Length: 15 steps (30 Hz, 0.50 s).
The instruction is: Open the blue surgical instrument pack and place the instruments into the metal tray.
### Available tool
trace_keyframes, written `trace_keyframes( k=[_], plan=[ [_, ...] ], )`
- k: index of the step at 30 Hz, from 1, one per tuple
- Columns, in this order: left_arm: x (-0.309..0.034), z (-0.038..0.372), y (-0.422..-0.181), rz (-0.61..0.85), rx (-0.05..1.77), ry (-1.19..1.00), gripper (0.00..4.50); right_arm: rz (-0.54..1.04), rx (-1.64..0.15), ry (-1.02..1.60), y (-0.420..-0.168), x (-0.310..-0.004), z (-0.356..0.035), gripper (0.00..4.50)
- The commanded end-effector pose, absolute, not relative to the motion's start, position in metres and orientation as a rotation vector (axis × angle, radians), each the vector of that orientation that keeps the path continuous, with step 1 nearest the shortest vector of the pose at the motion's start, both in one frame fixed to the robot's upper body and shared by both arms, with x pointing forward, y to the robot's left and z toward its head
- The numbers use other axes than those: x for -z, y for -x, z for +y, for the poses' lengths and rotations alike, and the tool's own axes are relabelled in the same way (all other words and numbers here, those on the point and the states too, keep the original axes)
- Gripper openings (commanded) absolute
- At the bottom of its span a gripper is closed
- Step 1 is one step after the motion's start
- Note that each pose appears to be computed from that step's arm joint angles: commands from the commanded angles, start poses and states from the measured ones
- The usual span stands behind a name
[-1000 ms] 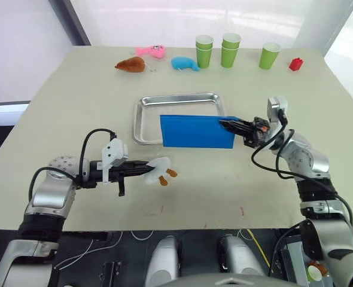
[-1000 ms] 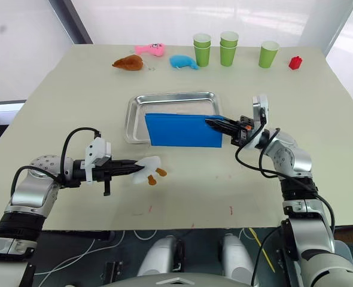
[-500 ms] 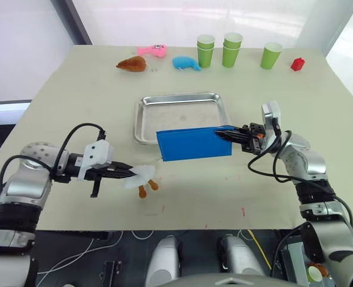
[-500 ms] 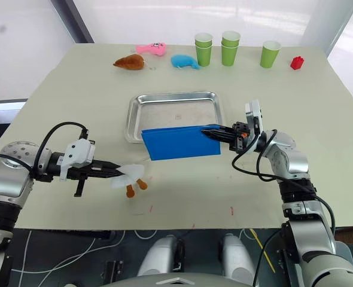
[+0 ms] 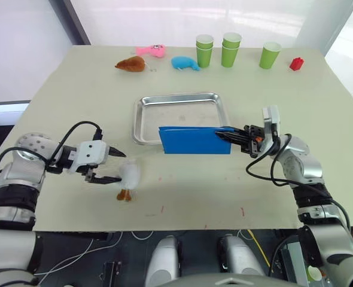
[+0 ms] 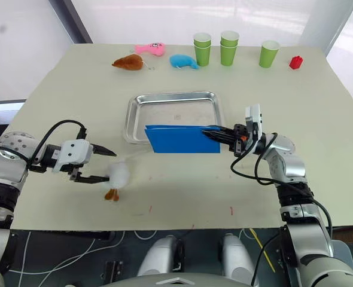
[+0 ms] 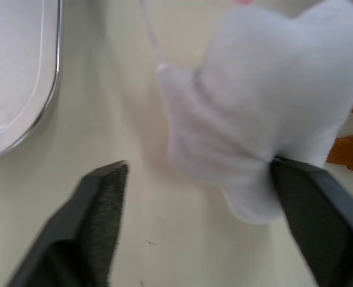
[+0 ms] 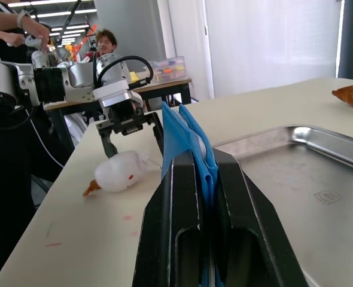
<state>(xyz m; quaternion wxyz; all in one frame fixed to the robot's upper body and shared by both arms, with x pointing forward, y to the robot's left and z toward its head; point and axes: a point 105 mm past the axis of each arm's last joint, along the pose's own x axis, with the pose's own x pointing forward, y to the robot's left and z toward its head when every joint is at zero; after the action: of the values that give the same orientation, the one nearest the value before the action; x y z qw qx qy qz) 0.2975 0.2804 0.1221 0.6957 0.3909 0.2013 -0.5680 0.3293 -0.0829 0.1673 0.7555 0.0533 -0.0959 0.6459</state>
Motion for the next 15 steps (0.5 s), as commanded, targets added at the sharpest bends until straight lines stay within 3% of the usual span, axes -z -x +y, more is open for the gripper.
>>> trace_keyframes(
  k=[1,7,15],
  plan=[
    [-0.128,0.279,-0.288,0.482,1.325,-0.801,4.45,-0.286,-1.395,-0.088,-0.327,-0.183,-0.090,0.00],
    [-0.156,0.288,-0.293,0.478,1.281,-0.808,4.45,-0.275,-1.400,-0.072,-0.328,-0.182,-0.091,0.00],
    [-0.186,0.268,-0.295,0.396,1.290,-0.532,4.45,-0.266,-1.403,-0.064,-0.325,-0.178,-0.092,0.00]
  ],
)
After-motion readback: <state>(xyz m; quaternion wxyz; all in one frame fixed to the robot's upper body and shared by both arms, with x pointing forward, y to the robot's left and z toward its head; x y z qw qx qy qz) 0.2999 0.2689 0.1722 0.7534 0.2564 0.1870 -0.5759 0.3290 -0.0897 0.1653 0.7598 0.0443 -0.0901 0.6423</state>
